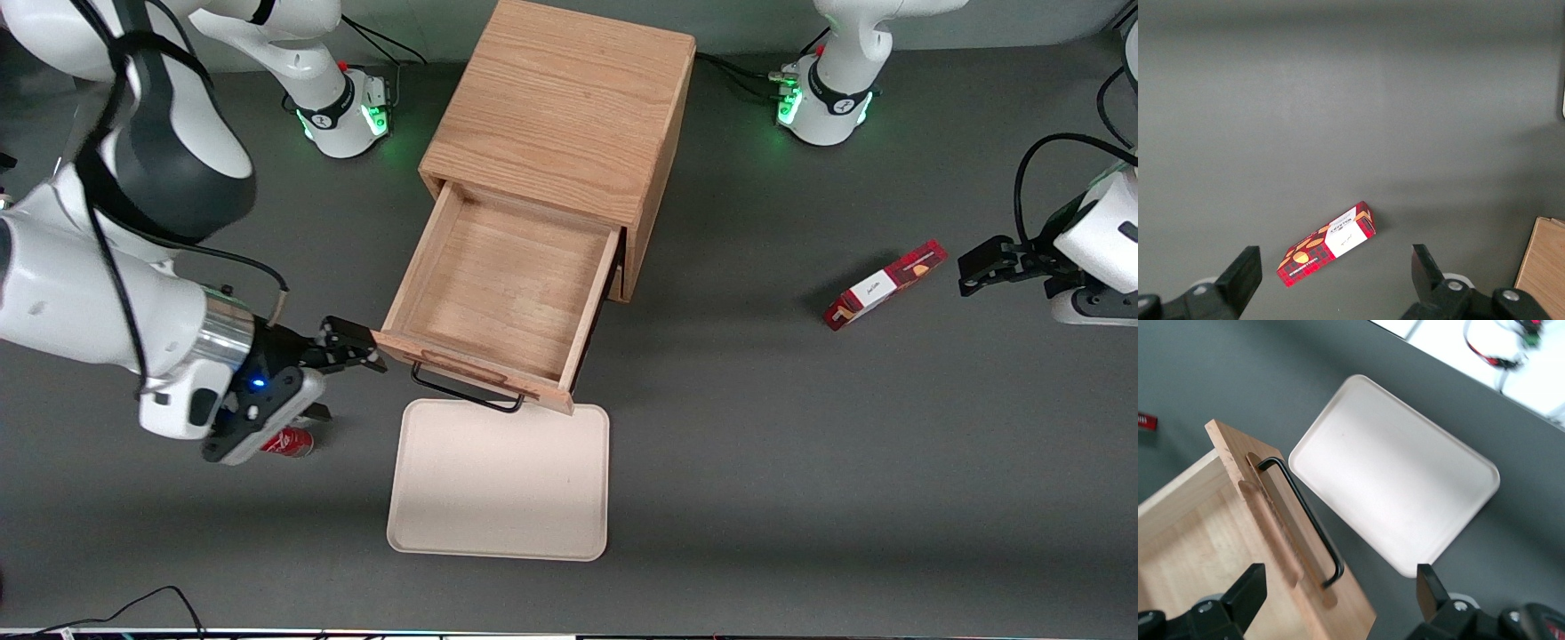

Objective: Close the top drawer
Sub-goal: 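Lower the right gripper against the open drawer's front beside the handle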

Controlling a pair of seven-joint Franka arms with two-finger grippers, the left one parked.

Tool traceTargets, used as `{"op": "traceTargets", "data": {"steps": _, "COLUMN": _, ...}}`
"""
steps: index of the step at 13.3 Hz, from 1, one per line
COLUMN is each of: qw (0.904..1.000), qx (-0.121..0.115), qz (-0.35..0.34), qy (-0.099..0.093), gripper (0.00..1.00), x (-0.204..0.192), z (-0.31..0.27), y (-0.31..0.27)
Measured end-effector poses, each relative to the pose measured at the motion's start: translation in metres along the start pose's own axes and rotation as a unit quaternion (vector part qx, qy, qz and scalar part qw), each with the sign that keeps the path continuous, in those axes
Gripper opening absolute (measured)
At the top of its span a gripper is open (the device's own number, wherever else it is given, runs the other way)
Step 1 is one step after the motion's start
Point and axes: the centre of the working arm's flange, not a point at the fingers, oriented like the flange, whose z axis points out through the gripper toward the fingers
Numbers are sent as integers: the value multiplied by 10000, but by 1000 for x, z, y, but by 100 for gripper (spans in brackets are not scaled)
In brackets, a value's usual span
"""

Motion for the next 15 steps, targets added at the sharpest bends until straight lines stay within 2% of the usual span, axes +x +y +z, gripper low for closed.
{"op": "traceTargets", "data": {"steps": 5, "qw": 9986, "qx": 248, "qz": -418, "qy": -198, "gripper": 100, "x": 11, "z": 74, "y": 1}}
{"op": "traceTargets", "data": {"steps": 9, "qw": 9975, "qx": 376, "qz": -474, "qy": -360, "gripper": 100, "x": 12, "z": 115, "y": 1}}
{"op": "traceTargets", "data": {"steps": 13, "qw": 9969, "qx": 217, "qz": -539, "qy": -536, "gripper": 100, "x": 9, "z": 131, "y": 10}}
{"op": "traceTargets", "data": {"steps": 15, "qw": 9967, "qx": 222, "qz": -543, "qy": -562, "gripper": 100, "x": 8, "z": 135, "y": 10}}
